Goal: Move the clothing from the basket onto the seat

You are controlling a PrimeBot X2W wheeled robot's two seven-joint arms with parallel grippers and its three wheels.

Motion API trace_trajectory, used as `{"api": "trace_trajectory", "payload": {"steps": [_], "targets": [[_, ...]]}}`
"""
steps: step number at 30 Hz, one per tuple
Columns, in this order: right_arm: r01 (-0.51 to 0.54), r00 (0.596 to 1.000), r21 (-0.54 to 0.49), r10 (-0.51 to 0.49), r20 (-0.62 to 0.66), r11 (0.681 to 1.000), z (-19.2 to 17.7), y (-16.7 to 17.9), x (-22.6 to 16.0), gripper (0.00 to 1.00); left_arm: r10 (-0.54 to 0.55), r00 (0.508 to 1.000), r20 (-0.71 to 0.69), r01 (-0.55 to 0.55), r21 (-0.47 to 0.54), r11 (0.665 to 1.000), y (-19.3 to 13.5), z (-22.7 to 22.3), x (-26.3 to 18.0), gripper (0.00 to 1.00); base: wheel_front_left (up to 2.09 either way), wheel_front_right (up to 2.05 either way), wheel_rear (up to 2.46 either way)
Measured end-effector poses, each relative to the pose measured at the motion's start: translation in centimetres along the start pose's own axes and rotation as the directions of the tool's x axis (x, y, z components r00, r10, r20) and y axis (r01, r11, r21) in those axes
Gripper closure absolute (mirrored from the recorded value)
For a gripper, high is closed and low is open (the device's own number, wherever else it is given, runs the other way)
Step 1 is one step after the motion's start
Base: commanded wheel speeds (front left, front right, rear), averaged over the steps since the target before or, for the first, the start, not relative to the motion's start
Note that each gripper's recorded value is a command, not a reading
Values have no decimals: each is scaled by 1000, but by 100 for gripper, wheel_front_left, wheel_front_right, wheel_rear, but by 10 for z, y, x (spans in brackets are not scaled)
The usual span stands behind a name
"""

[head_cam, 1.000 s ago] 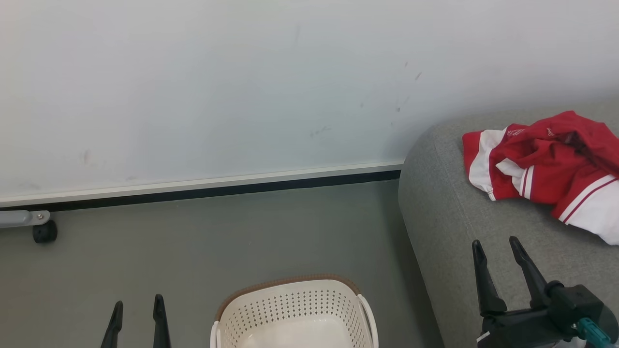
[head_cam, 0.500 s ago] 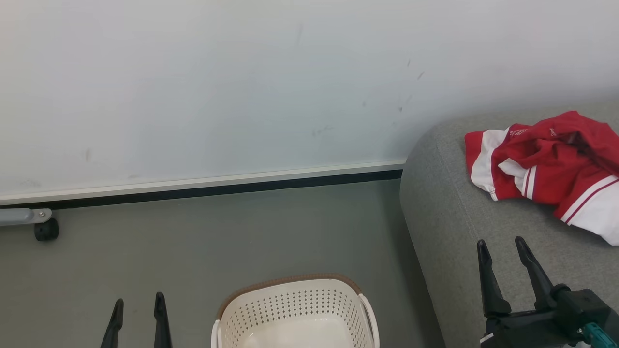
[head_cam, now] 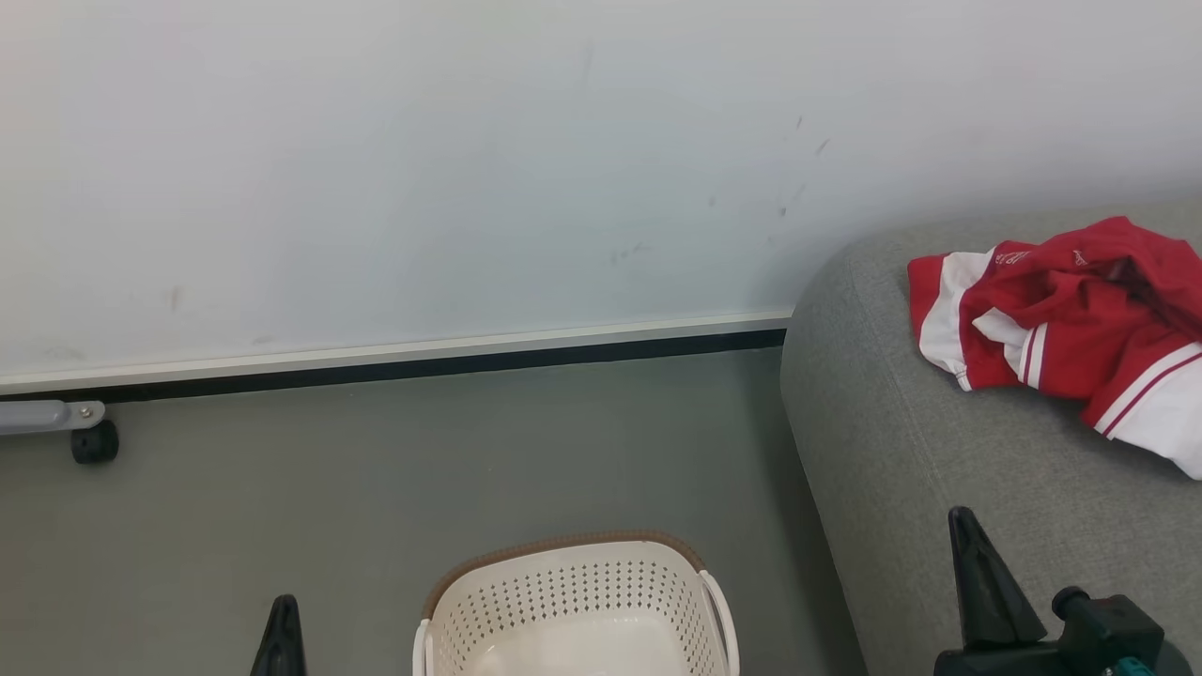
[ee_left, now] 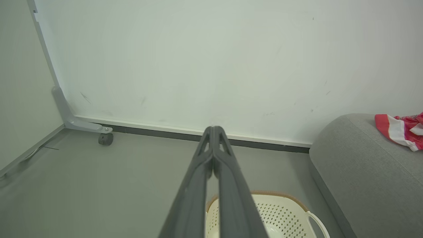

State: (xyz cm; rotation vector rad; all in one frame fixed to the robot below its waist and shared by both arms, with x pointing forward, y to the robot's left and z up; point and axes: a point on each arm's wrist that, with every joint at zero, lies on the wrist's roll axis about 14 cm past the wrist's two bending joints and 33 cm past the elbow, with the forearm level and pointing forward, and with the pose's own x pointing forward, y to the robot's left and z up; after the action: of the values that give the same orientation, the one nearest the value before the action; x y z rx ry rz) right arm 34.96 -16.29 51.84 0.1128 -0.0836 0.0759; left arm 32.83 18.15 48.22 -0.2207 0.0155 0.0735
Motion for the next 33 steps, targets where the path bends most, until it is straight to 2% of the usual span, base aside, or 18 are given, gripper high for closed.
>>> {"api": "trace_trajectory", "payload": {"steps": [6,16,26,33], "targets": [[25,999,46,-24,-31,999,-7,-6,-1,100,11,999,-32,-12,-36,999,3,-6,0,100,0,0,0],[78,995,197,-63,-81,977,-14,-15,2,100,37,995,-91,-53,-179,983,11,-16,1,100,0,0,0],[131,987,335,-90,-134,933,-23,-23,4,100,51,990,-131,-90,-313,945,15,-20,6,100,0,0,0],[166,981,444,-103,-162,880,-27,-28,7,100,45,987,-155,-106,-409,906,16,-23,10,100,0,0,0]]}}
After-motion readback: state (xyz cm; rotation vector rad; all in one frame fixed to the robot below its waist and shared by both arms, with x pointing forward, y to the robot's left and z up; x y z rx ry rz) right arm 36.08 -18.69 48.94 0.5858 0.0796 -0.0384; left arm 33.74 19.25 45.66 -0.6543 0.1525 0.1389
